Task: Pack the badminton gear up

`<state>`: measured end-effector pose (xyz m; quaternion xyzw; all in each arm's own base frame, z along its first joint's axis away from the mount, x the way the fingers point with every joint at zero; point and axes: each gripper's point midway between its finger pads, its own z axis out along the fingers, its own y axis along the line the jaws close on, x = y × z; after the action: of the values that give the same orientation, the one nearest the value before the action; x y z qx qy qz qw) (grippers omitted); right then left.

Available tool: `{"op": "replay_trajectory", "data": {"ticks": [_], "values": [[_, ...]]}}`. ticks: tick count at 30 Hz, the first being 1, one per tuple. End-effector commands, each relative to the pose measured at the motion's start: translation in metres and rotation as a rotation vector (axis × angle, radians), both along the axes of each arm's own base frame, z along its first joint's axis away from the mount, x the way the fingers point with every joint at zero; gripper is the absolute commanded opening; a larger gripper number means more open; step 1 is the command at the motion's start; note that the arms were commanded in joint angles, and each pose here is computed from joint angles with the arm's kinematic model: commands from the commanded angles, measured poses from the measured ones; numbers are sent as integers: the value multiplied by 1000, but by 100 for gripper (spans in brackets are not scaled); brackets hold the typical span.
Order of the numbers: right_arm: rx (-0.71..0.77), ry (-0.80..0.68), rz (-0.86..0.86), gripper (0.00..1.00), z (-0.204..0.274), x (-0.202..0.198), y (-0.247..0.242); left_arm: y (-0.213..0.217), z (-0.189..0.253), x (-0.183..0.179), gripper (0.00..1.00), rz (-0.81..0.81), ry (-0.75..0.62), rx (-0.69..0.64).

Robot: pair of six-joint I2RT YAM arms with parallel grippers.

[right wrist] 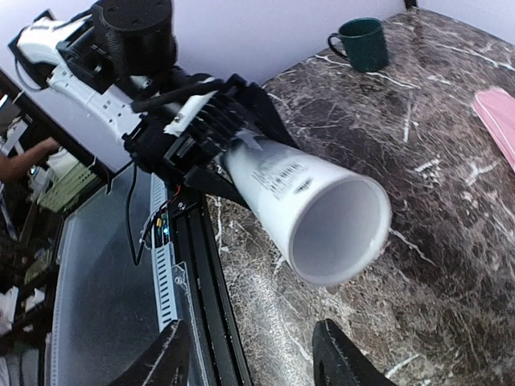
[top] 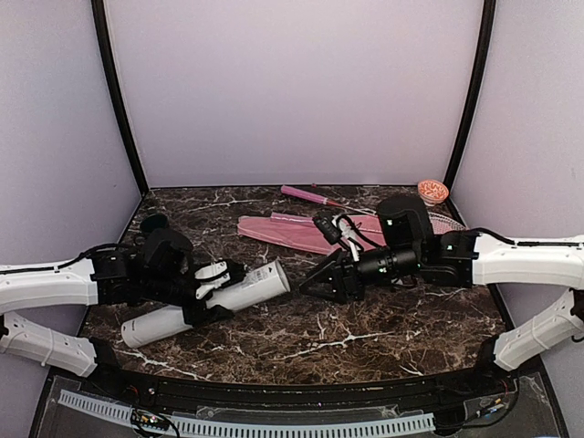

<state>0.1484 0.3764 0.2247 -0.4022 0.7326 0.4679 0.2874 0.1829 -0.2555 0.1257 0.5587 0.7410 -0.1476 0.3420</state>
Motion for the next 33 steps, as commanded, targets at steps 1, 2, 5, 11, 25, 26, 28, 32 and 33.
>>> {"op": "replay_trajectory", "data": {"ticks": [1,2,5,11,25,26,28,32,33], "values": [[45,-23,83,47,20,-13,26,-10,9,-12,53,-68,-35,-40],[42,-17,96,44,20,-15,30,-11,10,-13,52,-73,-40,-41],[39,9,108,41,16,-18,38,-12,8,-14,51,-79,-58,-39],[53,54,132,28,14,-21,46,-14,11,-16,50,-88,-67,-61],[57,111,163,8,7,-25,53,-14,13,-15,48,-85,-84,-61],[59,111,164,7,8,-25,53,-14,13,-15,48,-84,-85,-61],[61,113,163,15,9,-25,53,-14,13,-15,48,-83,-85,-61],[60,119,156,22,8,-24,54,-14,12,-14,47,-83,-85,-59],[61,118,155,22,8,-23,55,-15,12,-15,47,-84,-85,-59]]}}
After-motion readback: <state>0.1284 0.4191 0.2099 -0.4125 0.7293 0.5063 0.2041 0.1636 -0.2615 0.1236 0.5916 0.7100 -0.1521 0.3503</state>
